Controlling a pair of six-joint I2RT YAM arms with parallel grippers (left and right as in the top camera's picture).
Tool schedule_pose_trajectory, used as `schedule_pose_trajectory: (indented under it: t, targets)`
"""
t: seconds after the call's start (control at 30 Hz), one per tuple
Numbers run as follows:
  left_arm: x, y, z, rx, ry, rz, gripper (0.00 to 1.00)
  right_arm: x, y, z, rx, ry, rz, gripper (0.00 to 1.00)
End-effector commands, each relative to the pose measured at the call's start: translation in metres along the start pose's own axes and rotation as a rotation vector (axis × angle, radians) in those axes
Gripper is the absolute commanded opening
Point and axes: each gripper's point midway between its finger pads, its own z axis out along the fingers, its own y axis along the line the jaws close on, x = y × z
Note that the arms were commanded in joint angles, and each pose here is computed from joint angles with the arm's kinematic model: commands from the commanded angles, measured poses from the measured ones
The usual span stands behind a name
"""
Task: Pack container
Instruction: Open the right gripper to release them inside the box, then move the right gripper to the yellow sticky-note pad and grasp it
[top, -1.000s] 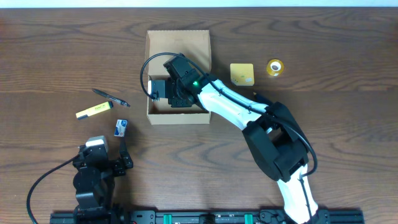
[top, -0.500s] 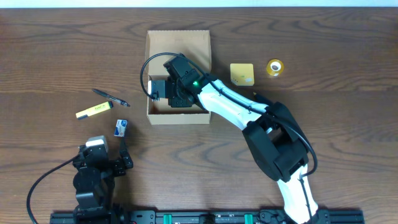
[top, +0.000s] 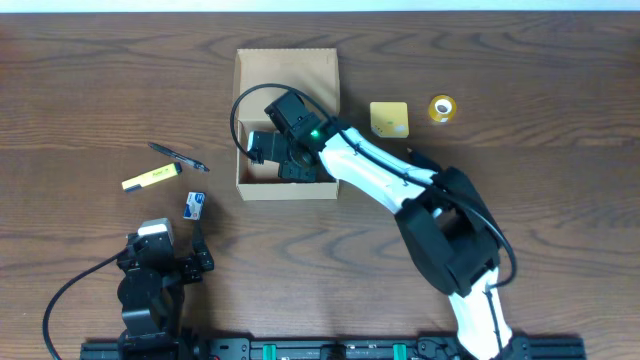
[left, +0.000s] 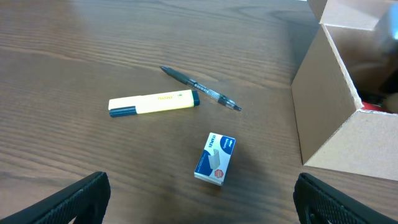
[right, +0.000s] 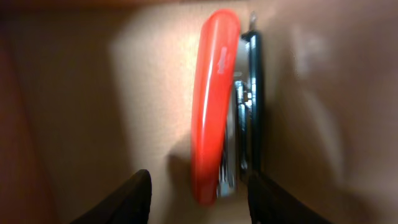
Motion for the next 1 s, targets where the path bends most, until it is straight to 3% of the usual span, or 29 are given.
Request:
schedule_pose_trajectory:
  t: [0.0,0.3,0.6,0.97]
  targets:
    - [0.006,0.002,0.003,-0.012,0.010,0.003,0.95,-0.025,-0.008,-0.041,0.046,-0.072,0.094,0.53]
    - [0.006,0.002,0.003,-0.012,0.010,0.003,0.95,-0.013,0.005,-0.091,0.007,-0.036,0.295,0.55]
    - [0.006,0.002,0.003,-0.012,0.010,0.003,0.95,0.004,0.017,-0.122,-0.020,0.014,0.354,0.52]
    - [0.006,0.002,0.003,-0.012,0.010,0.003,0.95,0.034,-0.038,-0.184,0.103,-0.083,0.631,0.56]
